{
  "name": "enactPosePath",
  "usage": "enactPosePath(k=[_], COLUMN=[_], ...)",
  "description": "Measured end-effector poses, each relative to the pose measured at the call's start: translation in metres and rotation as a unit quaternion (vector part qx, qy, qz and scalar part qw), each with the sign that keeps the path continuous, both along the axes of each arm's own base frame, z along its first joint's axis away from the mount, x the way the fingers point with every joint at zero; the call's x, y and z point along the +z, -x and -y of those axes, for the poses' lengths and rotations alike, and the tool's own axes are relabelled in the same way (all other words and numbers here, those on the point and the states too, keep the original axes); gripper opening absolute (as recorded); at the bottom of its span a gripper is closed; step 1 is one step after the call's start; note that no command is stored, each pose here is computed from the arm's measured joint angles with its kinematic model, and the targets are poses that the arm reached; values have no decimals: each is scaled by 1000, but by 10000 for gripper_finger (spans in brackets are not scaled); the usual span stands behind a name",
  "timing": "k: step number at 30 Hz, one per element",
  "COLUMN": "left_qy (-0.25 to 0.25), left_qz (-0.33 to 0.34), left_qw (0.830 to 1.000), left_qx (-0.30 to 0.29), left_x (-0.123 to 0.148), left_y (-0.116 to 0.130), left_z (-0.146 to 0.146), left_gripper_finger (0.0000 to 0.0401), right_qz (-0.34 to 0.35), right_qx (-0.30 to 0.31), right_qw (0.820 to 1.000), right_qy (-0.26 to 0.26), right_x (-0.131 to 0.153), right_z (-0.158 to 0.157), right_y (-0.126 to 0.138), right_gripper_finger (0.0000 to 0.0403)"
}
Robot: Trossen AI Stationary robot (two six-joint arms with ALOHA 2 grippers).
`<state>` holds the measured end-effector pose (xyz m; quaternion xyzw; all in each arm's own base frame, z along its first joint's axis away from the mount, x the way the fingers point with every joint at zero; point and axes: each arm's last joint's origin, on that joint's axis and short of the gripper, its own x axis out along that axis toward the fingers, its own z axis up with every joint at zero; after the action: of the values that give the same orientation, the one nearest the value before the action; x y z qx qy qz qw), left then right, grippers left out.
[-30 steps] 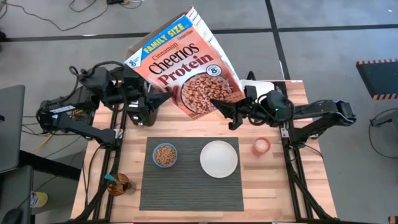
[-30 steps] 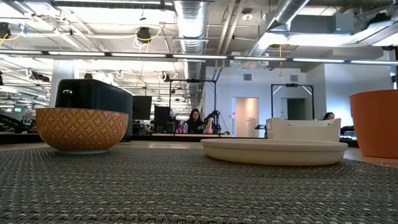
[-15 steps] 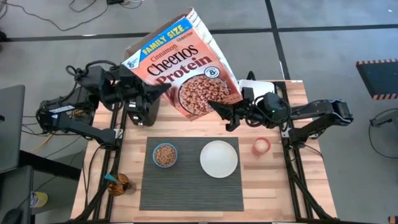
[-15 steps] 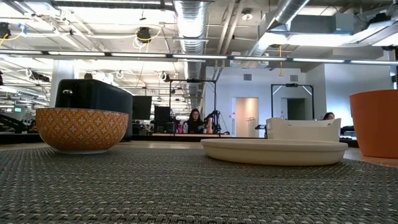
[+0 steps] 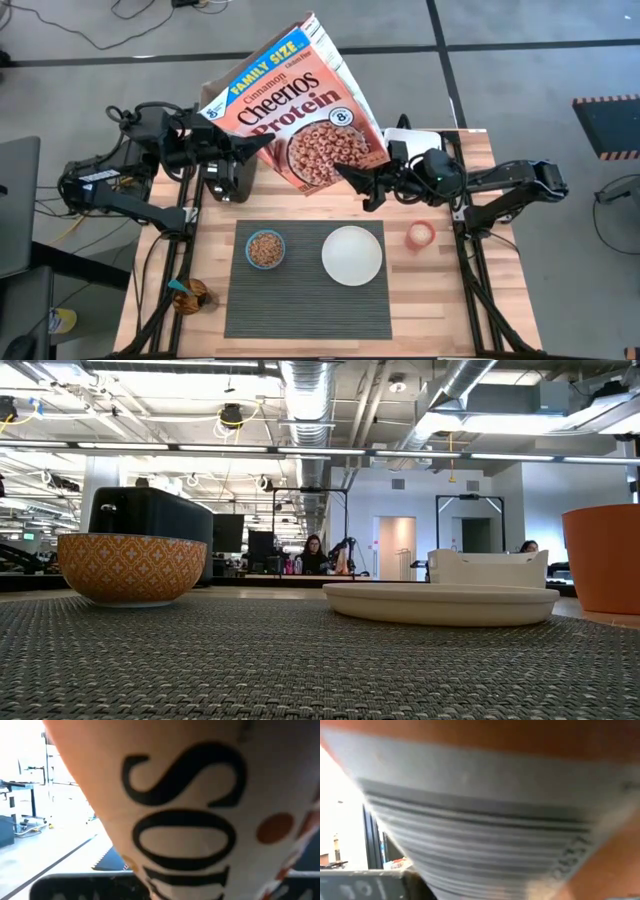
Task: Arrange a breakfast setting
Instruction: Pour the cereal into the blue bowl
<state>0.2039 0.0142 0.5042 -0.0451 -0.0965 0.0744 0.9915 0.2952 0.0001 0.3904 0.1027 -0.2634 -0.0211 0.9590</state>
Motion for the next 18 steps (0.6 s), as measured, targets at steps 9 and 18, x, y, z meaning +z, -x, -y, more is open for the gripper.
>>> enactPosePath(k=[9,18], left_qy=[-10,-24], left_qz=[0,-9], left_qw=[1000,1000], left_qx=[1,8], left_x=[1,2], left_y=[5,12], left_z=[0,0], left_gripper_finger=[20,20], right_qz=[-42,-139], right_qx=[-5,-6], right_qw=[999,990], right_qy=[11,13], right_x=[7,25], right_z=[0,1], right_y=[15,79], right_gripper_finger=[271,272])
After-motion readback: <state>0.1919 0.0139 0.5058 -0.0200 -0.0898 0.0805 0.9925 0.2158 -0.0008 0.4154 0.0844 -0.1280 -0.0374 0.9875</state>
